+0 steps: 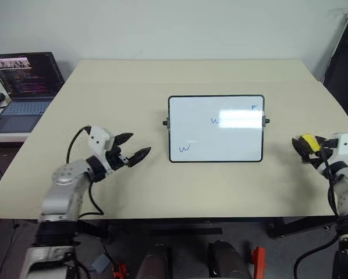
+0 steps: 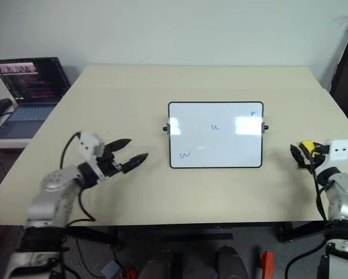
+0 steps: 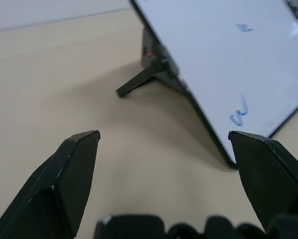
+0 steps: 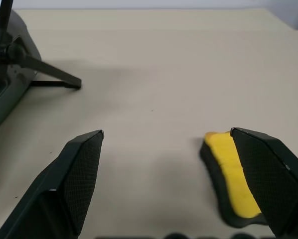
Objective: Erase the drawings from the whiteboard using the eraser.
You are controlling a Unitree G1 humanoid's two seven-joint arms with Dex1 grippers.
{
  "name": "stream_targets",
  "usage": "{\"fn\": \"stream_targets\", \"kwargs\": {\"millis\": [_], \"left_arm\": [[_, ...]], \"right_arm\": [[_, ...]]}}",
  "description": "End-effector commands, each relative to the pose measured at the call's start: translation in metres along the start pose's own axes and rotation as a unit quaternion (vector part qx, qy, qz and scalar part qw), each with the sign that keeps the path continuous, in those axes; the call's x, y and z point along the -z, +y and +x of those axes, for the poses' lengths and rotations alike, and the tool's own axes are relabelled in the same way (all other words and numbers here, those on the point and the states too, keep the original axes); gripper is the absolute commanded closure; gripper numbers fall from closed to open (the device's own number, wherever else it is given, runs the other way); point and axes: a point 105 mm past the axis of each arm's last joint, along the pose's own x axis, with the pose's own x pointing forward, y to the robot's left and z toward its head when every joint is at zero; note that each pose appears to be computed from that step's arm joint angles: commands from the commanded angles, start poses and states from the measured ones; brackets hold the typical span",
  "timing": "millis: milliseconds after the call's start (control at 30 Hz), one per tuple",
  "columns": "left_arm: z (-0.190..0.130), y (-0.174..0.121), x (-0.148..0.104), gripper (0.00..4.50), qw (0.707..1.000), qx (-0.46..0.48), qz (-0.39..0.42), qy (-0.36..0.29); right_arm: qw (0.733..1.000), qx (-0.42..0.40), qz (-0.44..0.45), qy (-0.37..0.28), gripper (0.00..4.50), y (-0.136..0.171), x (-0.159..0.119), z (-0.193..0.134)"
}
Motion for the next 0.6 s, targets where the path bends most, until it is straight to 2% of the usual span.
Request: {"fn": "stream_targets", "kwargs": {"millis": [33, 133, 367, 600], "left_arm": [[0.024, -0.051, -0.037, 0.0, 0.989, 0.149, 0.007, -0.022], [0.053, -0.09, -0.049, 0.0, 0.975, 0.219, 0.006, -0.038], [0.099, -0.143, -0.055, 0.0, 0.951, 0.304, -0.007, -0.06], [0.106, -0.156, -0.062, 0.0, 0.94, 0.336, 0.018, -0.062]], "right_arm": [[1.0, 0.013, -0.013, -0.02, 0.03, -0.017, -0.022, -0.002], [1.0, 0.023, -0.019, -0.008, 0.03, -0.027, -0.023, 0.0], [0.999, 0.03, -0.008, 0.039, 0.03, -0.045, -0.018, 0.007], [0.992, -0.01, -0.008, 0.127, 0.03, -0.041, 0.006, 0.01]]}}
